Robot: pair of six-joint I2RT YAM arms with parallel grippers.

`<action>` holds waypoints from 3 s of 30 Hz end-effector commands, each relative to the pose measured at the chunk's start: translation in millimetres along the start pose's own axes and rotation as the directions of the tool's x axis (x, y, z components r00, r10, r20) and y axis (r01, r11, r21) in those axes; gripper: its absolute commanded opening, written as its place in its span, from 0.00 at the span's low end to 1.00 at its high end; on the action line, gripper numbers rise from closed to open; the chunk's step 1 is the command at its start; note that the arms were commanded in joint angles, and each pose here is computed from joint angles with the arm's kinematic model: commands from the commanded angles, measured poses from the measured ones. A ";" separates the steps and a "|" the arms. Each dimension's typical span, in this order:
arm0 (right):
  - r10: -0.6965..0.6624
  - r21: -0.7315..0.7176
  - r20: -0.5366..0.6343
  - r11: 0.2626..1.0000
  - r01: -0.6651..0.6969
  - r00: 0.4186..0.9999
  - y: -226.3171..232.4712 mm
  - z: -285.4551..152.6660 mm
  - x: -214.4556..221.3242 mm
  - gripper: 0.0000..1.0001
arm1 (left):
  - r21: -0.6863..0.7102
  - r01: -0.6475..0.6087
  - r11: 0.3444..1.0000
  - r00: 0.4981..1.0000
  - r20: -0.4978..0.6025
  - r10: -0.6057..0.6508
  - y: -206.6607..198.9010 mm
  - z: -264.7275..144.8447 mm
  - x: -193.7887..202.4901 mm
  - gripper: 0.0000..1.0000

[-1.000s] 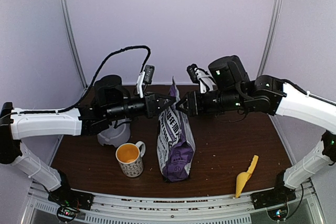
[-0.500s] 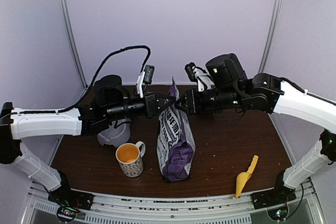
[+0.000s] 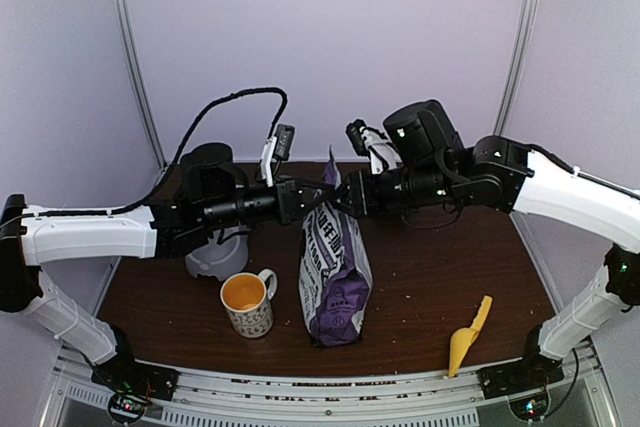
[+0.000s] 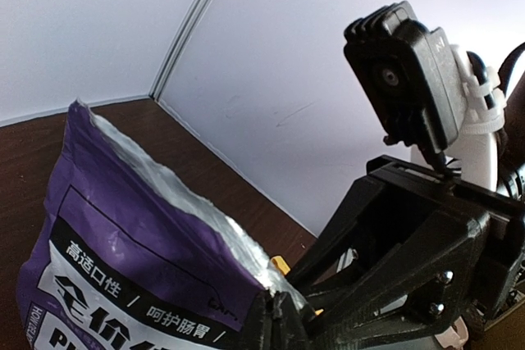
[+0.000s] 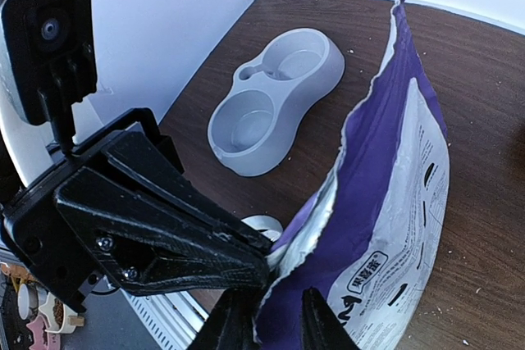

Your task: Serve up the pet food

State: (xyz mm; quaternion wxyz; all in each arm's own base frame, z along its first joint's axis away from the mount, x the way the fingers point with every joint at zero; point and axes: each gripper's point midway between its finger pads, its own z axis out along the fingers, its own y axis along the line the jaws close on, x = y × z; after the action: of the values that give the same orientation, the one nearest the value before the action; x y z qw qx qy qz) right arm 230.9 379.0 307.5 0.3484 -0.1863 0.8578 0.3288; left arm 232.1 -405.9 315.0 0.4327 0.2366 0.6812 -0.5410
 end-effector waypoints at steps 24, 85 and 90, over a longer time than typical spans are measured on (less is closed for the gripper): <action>-0.188 0.610 -0.148 0.756 0.239 0.971 -93.4 -19.5 17.1 0.00 | 0.000 -0.068 0.998 0.987 0.145 0.068 -15.9 -9.8 -38.9 0.00; -0.064 0.000 0.363 0.998 0.069 0.929 -15.1 -91.3 1.5 0.85 | 0.073 0.122 0.990 0.992 0.011 -0.123 -16.9 34.7 -32.0 0.00; -0.159 0.055 0.369 0.987 0.149 0.916 -1.6 -94.9 31.8 0.88 | 0.073 0.123 0.990 0.992 -0.001 -0.124 -16.0 35.6 -28.9 0.00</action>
State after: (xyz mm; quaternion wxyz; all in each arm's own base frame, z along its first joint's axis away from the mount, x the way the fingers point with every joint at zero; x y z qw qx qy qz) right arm 175.6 305.7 335.6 0.4956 -0.1754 0.7778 0.3444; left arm 242.3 -448.2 310.1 0.3436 0.2119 0.7130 -0.5733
